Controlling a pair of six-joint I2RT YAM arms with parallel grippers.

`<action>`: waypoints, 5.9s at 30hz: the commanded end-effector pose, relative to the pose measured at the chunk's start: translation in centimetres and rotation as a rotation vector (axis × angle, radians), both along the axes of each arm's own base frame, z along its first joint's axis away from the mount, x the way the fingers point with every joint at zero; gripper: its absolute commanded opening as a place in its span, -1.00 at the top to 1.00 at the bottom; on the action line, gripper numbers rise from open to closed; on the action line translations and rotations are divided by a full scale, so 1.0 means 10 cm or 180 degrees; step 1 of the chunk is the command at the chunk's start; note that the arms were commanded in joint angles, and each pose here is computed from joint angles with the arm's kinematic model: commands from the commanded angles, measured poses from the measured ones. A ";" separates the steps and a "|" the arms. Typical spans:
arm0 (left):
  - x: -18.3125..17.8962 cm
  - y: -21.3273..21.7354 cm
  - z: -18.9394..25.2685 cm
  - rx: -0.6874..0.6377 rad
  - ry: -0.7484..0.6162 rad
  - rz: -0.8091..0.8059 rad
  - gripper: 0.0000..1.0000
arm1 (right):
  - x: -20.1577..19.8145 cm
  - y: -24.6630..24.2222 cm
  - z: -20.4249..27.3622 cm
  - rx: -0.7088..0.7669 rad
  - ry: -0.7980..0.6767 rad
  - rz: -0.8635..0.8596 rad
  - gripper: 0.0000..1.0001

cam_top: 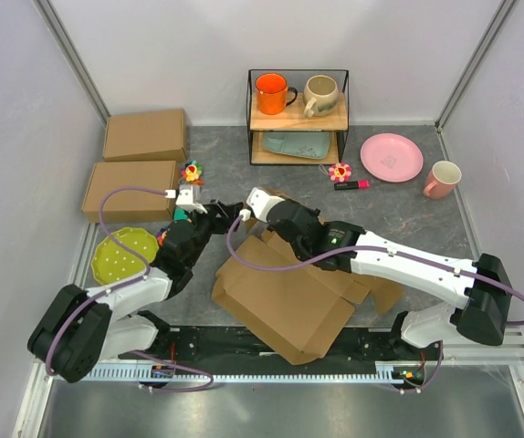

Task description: Fold the paper box

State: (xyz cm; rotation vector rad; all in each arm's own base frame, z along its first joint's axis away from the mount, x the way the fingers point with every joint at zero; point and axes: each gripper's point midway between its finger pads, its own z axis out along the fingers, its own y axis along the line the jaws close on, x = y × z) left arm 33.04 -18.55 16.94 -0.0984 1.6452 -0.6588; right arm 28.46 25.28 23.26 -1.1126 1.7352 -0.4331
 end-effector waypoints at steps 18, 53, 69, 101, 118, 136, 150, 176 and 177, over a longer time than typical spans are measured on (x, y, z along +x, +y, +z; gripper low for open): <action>-0.08 -0.51 0.05 0.0460 -0.0418 -0.1033 -0.39 | 0.00 -0.01 0.29 0.0717 0.0258 0.0044 1.00; -0.19 -0.96 0.42 0.0382 0.0922 -0.1859 0.89 | 0.09 -0.11 0.20 0.0457 0.0022 -0.0258 0.89; -0.13 -0.70 0.26 0.0662 0.0786 -0.1477 0.94 | -0.02 -0.34 -0.07 0.0345 0.0201 -0.0508 0.46; -0.50 -0.56 -0.10 0.0810 0.0914 -0.1667 0.03 | 0.01 -0.27 -0.18 0.0851 0.0811 -0.0372 1.00; -0.62 -0.77 -0.31 0.0891 0.1156 -0.1912 0.43 | 0.04 -0.30 0.05 0.1007 0.0703 -0.0334 1.00; -0.96 -1.10 -0.28 0.0584 0.1206 -0.2100 0.92 | -0.07 -0.37 -0.10 0.0585 0.0269 -0.0473 1.00; -1.17 -1.13 -0.78 0.0509 0.1519 -0.2099 0.75 | -0.52 -0.29 -0.30 0.0080 -0.0210 -0.0287 1.00; -1.27 -0.63 -0.05 0.0548 0.0862 -0.1611 0.36 | -0.71 -0.33 -0.69 -0.0364 -0.0378 -0.0287 1.00; -1.24 -0.58 -0.05 0.0509 0.0872 -0.1488 0.37 | -0.71 -0.34 -0.69 -0.0363 -0.0378 -0.0287 1.00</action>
